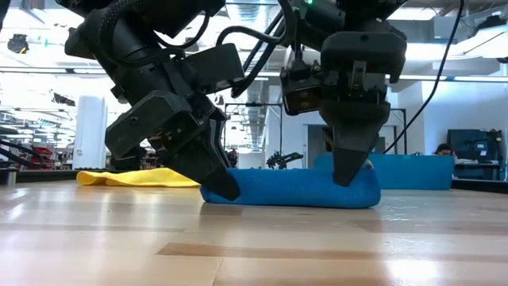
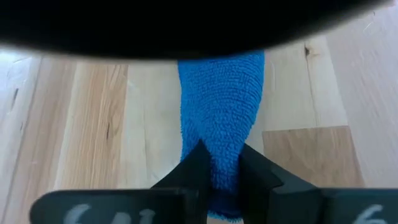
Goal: Roll microfiber towels into tight, uniform cylinder then place into a basket
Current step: Roll the blue microfiber cloth, then put the rolled blue microfiber cloth into the blue bin
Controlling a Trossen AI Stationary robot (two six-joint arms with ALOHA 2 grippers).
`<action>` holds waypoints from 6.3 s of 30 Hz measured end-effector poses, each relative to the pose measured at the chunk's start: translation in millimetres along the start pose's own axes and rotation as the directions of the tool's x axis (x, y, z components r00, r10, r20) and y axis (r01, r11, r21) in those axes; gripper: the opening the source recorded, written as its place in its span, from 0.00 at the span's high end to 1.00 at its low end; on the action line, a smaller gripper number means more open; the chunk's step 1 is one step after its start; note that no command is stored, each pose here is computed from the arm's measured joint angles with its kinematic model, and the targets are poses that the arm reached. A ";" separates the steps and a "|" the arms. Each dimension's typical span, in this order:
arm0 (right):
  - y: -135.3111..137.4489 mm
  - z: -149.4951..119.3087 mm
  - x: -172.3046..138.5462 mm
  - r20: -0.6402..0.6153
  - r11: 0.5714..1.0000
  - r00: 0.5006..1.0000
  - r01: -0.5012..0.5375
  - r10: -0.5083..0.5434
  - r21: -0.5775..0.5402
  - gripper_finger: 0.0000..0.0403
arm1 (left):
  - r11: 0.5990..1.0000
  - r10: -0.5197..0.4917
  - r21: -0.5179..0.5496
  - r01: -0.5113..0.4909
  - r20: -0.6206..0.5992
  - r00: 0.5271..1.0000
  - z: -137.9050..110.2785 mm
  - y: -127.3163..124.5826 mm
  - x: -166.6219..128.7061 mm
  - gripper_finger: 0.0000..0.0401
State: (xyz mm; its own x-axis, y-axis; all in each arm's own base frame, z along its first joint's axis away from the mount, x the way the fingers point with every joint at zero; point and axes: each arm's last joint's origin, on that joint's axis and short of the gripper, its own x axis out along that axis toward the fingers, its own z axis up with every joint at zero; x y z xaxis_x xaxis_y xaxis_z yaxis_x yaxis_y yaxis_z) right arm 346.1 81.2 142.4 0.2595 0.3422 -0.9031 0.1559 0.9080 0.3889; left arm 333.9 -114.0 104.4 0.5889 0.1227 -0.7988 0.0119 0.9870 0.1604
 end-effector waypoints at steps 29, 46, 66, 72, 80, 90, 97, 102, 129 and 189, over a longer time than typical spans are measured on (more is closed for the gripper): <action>72.7 -47.6 -52.7 0.384 0.895 0.885 0.371 -0.262 -0.246 0.72 | 1.000 0.006 0.006 -0.006 -0.004 1.000 -0.4 0.6 0.1 0.91; 51.1 -20.6 13.2 0.391 0.848 0.870 0.431 -0.300 -0.310 0.41 | 1.000 0.006 -0.001 -0.006 -0.003 1.000 -0.4 0.5 0.1 0.91; 31.9 -3.1 34.8 0.361 0.904 0.903 0.338 -0.232 -0.264 0.32 | 0.999 0.027 0.028 -0.028 0.006 1.000 0.2 1.1 0.4 0.90; 29.8 -4.2 33.6 0.324 0.921 0.919 0.307 -0.222 -0.239 0.45 | 0.999 0.029 0.027 -0.030 0.009 1.000 0.5 1.1 0.4 0.90; 26.8 -2.1 32.3 0.296 0.936 0.938 0.256 -0.180 -0.243 0.84 | 0.999 0.030 0.028 -0.030 0.011 1.000 0.7 1.1 0.4 0.90; 25.8 -2.1 31.9 0.280 0.939 0.945 0.242 -0.171 -0.245 0.88 | 1.000 0.017 0.023 -0.018 0.032 0.999 2.9 0.3 0.6 0.71; 25.6 -3.0 31.6 0.269 0.927 0.947 0.249 -0.174 -0.280 0.89 | 1.000 -0.011 0.001 0.011 0.010 1.000 5.5 5.6 -10.4 0.52; 24.3 -7.1 26.3 0.233 0.922 0.953 0.259 -0.195 -0.288 0.89 | 1.000 0.001 0.012 0.000 -0.005 1.000 8.9 10.2 -38.9 0.51; -1.8 -36.0 -126.1 0.291 0.832 0.846 0.513 -0.447 -0.211 0.88 | 0.956 -0.115 -0.172 0.239 0.529 0.841 -47.1 35.9 -98.4 0.50; -225.6 -45.8 -168.3 -0.040 0.835 0.906 0.371 -0.422 -0.407 0.87 | 0.881 -0.137 -0.292 0.371 0.594 0.793 -33.8 94.8 -87.7 0.50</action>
State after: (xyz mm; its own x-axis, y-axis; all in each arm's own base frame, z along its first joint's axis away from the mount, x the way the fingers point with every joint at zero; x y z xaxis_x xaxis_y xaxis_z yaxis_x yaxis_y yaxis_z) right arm 223.7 -170.2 198.3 0.1310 -0.0635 -0.9893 -0.1618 0.9832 -0.0845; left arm 256.1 -27.7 170.1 0.9454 -0.0995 -0.3105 -0.0072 0.9457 -0.3248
